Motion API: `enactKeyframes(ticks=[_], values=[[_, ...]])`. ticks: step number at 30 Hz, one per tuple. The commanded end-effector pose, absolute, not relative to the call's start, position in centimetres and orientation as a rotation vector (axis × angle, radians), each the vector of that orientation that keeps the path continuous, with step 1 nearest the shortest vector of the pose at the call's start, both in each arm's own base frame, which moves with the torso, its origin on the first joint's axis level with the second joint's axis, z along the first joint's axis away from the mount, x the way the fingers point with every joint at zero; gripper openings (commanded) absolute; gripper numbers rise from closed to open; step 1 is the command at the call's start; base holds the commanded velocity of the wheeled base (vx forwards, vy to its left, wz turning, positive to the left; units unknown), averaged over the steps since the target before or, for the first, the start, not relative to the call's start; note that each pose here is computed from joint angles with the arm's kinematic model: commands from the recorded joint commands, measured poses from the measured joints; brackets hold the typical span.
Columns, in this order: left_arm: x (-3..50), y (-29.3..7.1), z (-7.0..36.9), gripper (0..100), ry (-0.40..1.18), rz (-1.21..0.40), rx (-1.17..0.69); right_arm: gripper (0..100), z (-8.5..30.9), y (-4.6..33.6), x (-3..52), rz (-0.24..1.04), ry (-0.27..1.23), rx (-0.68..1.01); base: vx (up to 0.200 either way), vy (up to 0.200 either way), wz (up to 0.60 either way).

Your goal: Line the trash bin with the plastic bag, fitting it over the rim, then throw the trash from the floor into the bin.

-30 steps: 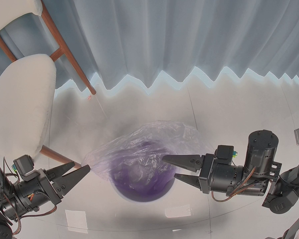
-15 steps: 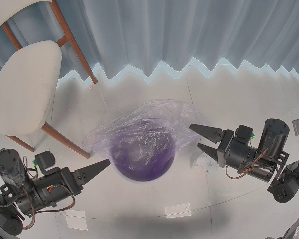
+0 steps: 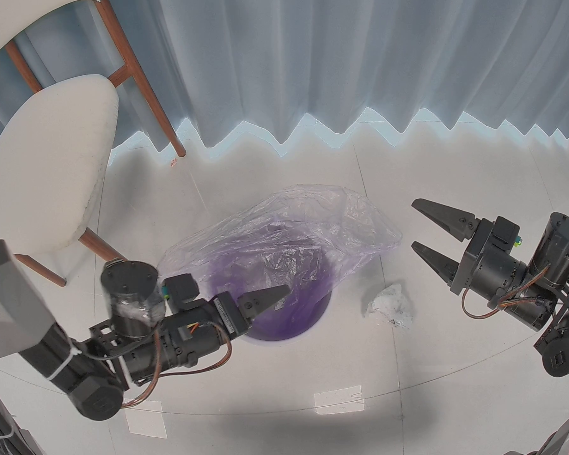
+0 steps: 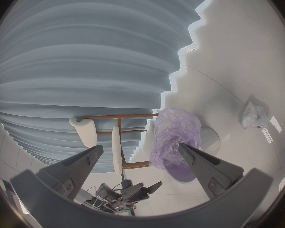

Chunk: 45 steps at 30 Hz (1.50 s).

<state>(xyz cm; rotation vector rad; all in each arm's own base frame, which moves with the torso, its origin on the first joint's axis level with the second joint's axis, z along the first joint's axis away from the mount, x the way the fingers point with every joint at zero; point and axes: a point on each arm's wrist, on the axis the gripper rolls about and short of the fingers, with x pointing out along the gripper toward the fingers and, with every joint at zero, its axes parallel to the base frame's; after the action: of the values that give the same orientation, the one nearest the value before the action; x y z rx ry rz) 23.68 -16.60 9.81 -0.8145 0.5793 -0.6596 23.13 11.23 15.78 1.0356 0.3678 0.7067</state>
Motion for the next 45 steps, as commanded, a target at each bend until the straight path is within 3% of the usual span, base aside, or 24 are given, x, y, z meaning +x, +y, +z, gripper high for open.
enactKeyframes(ticks=[1,22,44,45], values=[[27.9,-18.8,7.0,100,0.618,-0.616,-0.816,100,17.2,10.2,22.1,0.734,0.308,1.042,0.000,0.000,0.00],[34.8,-17.3,9.3,100,0.504,-0.539,-0.877,100,17.5,10.1,21.8,0.740,0.296,1.042,0.000,0.000,0.00],[38.3,-16.4,7.7,100,0.474,-0.491,-0.897,100,17.5,10.1,21.8,0.740,0.296,1.042,0.000,0.000,0.00],[38.2,-16.3,7.8,0,0.477,-0.487,-0.896,100,17.5,10.1,21.8,0.740,0.296,1.042,0.000,0.000,0.00]])
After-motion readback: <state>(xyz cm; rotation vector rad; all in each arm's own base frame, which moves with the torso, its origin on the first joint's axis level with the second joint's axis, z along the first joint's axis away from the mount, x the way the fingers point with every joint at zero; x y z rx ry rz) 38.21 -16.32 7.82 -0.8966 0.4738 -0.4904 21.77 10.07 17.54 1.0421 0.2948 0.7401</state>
